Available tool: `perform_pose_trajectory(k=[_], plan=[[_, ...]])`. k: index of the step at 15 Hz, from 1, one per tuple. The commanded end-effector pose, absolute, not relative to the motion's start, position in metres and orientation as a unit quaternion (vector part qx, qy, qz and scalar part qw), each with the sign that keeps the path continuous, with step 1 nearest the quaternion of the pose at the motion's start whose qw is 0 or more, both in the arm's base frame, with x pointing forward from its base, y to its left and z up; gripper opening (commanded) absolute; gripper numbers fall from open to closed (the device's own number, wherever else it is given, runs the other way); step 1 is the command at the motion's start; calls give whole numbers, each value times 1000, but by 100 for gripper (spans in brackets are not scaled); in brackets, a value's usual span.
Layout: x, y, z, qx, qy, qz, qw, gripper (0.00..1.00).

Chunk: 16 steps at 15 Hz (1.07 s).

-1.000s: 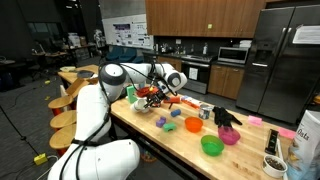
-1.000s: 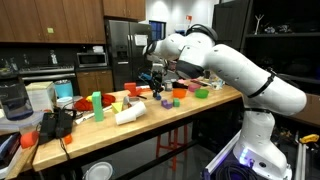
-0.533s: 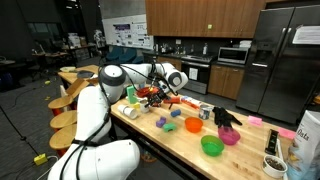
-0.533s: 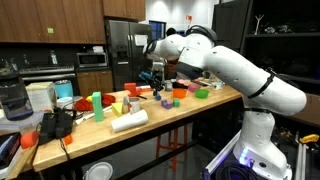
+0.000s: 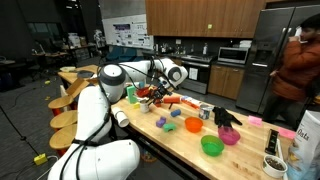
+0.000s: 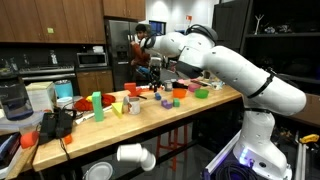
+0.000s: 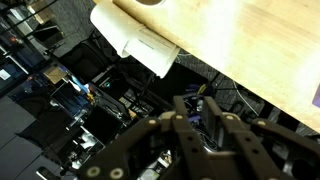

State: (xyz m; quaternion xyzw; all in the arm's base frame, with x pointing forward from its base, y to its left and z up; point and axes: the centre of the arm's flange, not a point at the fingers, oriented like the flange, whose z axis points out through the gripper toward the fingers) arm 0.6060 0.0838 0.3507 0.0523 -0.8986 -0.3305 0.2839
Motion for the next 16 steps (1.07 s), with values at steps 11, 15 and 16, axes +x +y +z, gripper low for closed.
perform_pose_trajectory(k=[11,15,16], plan=[[613,69,410,30,-934,-252,249,100],[604,67,425,2,-949,-195,249,100],[603,69,427,-2,-951,-182,251,100]])
